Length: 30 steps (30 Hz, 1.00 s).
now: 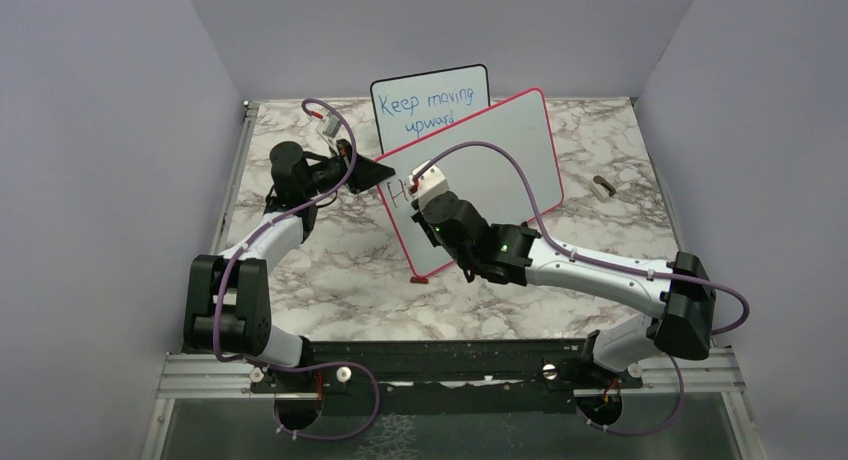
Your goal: Write a sentence on the whiteboard
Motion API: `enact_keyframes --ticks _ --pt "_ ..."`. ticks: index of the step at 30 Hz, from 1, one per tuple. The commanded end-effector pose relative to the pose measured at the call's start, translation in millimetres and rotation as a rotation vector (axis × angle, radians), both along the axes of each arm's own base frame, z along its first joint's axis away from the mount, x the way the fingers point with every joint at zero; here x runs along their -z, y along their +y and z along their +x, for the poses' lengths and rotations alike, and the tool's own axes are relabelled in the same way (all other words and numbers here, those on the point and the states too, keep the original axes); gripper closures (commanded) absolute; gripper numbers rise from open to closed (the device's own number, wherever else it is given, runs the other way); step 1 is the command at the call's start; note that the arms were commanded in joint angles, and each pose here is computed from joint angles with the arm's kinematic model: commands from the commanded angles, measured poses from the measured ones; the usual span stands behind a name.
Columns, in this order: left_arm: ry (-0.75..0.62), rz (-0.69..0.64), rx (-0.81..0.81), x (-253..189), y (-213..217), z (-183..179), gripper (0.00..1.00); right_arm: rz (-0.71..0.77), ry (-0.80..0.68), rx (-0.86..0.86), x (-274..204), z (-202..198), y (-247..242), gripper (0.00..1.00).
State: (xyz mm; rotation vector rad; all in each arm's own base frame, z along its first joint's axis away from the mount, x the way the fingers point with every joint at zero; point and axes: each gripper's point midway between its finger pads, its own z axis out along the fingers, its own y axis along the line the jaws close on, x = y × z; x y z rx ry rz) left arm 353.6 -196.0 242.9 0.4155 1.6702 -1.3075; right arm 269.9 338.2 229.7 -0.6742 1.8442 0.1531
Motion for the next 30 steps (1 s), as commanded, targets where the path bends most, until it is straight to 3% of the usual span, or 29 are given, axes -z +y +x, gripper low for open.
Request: enact_keyframes --ticks 1,30 --pt "0.011 0.028 0.017 15.7 -3.4 -1.2 1.00 0.006 -0.030 0.055 -6.5 5.3 -12.9 0.99" --pt "0.010 0.028 0.022 14.7 -3.9 -1.7 1.00 0.066 -0.076 0.057 -24.4 15.1 -5.5 0.99"
